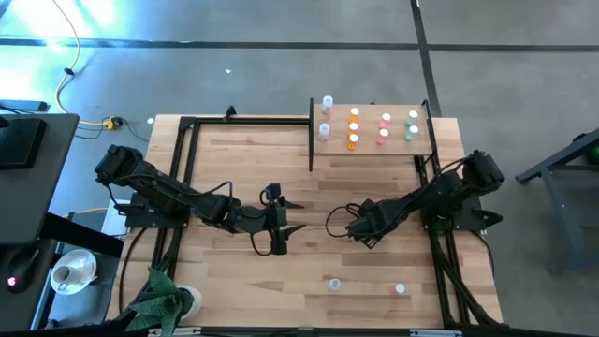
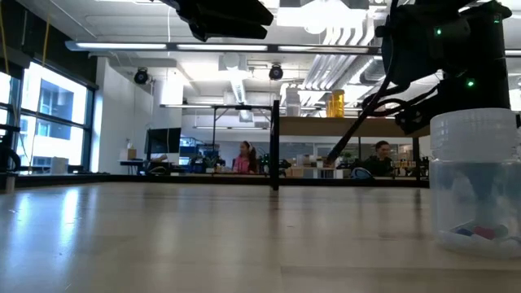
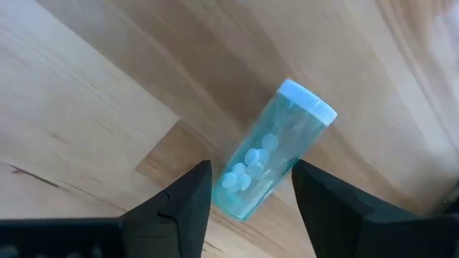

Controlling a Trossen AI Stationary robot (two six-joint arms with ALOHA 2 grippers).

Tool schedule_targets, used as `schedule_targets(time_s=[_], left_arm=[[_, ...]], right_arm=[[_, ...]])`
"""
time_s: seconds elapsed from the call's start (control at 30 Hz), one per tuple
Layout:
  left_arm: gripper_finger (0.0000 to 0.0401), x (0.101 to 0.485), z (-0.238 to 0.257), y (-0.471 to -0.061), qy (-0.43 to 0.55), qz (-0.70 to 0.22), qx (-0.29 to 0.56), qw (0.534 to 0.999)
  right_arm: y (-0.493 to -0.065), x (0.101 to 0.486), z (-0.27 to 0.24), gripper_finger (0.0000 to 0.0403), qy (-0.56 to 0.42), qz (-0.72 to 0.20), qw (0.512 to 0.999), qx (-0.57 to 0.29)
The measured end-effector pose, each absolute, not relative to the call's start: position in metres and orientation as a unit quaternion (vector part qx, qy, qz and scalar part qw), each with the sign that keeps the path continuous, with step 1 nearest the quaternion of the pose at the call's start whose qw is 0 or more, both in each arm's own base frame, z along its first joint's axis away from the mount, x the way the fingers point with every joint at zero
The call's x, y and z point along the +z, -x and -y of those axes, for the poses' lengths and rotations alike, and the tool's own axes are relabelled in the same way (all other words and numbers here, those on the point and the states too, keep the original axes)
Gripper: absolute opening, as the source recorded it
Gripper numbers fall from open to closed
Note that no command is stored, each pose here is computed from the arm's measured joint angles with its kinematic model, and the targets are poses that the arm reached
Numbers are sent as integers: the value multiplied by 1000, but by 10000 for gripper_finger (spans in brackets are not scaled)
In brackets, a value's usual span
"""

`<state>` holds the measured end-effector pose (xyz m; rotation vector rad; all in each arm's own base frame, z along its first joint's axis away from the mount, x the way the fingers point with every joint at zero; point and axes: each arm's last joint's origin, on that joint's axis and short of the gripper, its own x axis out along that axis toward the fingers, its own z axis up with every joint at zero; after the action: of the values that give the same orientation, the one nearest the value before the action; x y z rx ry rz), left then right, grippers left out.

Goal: Pick and place medicine bottles onto shelf by color
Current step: Put the blue pill bottle on the shelf aligned with the other blue pill bottle

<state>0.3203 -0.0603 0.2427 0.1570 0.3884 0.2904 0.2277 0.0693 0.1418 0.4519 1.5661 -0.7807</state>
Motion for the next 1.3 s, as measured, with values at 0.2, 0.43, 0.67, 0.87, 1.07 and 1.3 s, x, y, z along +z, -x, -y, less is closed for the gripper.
schedule_targets(time_s=[0.2,0.43,0.67,0.87,1.07,1.3], left_arm=[[229,243,60,-320,-78,-192,144,968],[229,243,60,-320,-78,-192,144,968],[229,242,60,-320,-67,-195,145,968],[229,240,62,-320,-61,-204,114,970],[229,240,63,-320,-58,-204,103,972],[229,238,63,-321,-54,-205,97,973]], right_arm=[[-221,126,-68,152,-220,-679,628,-310],[-218,130,-68,97,-203,-671,639,-318],[-218,156,-73,71,-189,-629,699,-283],[-212,181,-83,73,-183,-564,766,-247],[-212,214,-98,73,-133,-431,875,-176],[-225,250,-122,73,2,-255,964,-78]])
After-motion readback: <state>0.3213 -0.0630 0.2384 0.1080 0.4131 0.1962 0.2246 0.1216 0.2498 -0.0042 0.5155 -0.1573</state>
